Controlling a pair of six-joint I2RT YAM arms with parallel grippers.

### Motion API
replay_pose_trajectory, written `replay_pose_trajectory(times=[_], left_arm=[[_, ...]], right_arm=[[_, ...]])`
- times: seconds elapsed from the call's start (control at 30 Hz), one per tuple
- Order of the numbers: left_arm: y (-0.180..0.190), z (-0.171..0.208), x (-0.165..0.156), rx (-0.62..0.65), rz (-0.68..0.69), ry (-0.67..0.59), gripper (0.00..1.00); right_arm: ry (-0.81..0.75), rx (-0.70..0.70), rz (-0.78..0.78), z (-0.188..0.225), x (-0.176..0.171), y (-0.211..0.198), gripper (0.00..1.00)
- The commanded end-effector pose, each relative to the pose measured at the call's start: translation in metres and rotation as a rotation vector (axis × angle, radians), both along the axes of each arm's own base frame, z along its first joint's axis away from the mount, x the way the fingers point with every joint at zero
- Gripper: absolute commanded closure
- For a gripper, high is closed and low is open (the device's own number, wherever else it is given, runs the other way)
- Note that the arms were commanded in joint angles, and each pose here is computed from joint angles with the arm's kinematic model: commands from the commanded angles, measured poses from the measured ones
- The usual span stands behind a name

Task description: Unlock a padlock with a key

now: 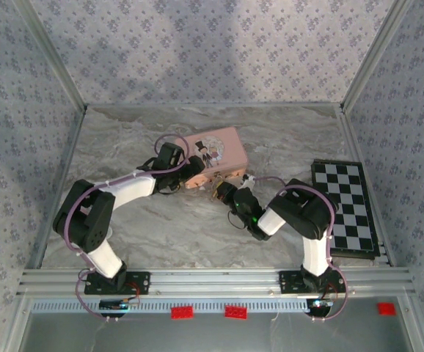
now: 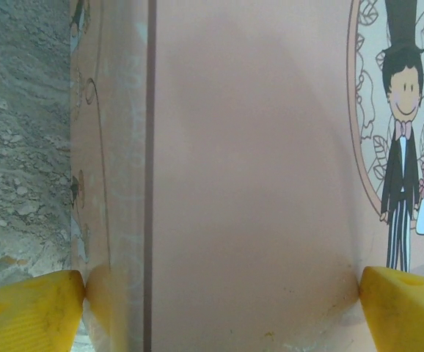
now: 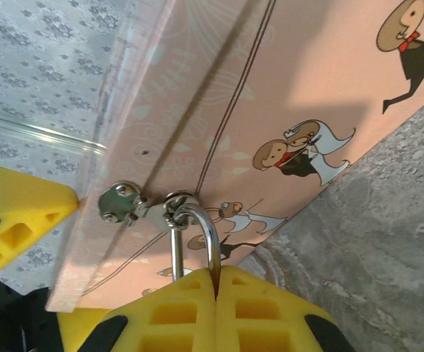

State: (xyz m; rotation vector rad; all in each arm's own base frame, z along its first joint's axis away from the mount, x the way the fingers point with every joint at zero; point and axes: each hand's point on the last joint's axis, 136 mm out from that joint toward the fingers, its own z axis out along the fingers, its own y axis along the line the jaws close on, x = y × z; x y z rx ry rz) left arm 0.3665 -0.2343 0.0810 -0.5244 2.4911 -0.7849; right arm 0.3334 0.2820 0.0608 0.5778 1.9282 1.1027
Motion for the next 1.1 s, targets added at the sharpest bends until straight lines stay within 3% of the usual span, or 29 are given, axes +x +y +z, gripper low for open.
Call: replay_pose_trajectory(times=[0.0,0.27,1.07], left_arm=[[0.010,-0.015,-0.001,0.074,0.009,0.036,0.06],[0.001,-0.022,-0.004,0.060,0.001,0.052,0.06],[-0.046,-0.011,-0.017,0.010,-0.012,0.042,0.07]], right_arm=[[0.047,-0.082,-0.003,-0.017,0.001,-0.010,1.00],[-0.011,0.008,0.031,-0.004,0.011,0.004,1.00],[0.018,0.055,-0.294,-0.008,0.028,-0.056,1.00]])
